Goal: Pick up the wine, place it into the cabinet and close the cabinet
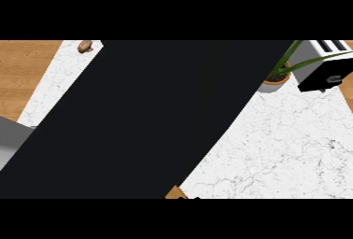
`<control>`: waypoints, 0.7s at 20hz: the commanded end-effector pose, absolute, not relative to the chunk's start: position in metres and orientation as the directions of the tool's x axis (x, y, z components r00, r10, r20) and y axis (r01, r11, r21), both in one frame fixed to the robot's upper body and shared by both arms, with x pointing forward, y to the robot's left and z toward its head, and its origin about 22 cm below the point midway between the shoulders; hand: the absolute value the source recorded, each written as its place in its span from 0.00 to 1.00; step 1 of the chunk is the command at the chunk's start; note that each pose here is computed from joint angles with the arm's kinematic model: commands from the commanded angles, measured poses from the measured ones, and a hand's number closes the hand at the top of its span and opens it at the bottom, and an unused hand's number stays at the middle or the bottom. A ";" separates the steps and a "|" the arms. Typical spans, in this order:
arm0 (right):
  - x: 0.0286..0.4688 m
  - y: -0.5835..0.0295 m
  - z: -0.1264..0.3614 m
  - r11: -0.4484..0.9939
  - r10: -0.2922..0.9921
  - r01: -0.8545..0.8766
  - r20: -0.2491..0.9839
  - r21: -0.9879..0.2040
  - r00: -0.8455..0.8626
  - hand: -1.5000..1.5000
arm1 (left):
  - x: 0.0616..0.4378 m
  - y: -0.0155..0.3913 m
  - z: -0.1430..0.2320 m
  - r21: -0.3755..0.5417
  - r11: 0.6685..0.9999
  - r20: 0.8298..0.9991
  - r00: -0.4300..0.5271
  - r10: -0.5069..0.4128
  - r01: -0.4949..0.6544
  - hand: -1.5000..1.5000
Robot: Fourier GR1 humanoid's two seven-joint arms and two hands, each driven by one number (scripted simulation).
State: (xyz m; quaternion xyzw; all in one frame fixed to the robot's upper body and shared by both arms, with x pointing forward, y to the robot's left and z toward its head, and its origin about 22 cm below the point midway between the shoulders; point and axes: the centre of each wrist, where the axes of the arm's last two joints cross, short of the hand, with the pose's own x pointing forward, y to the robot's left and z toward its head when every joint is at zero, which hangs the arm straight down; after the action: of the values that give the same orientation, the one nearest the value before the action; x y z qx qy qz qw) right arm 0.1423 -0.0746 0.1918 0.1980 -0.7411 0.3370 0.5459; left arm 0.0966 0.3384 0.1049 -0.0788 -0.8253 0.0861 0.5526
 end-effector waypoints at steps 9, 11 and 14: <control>0.236 -0.012 0.222 0.772 0.106 -0.560 0.930 -0.299 -0.351 1.00 | 0.088 0.362 0.116 -0.236 0.970 0.897 -0.369 0.241 0.059 0.00; 0.255 -0.004 0.227 0.779 0.145 -0.534 0.924 -0.327 -0.355 1.00 | 0.095 0.365 0.113 -0.237 0.970 0.897 -0.369 0.242 0.060 0.00; 0.269 -0.004 0.226 0.797 0.168 -0.498 0.918 -0.342 -0.360 1.00 | 0.101 0.373 0.131 -0.216 0.973 0.908 -0.350 0.229 0.077 0.00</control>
State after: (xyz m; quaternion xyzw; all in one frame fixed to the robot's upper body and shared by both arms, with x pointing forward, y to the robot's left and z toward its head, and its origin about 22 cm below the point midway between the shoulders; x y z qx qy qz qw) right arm 0.2484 -0.0101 0.2160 0.1268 -0.7622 0.3080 0.5550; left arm 0.0899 0.3609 0.1193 -0.0933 -0.8200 0.0797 0.5590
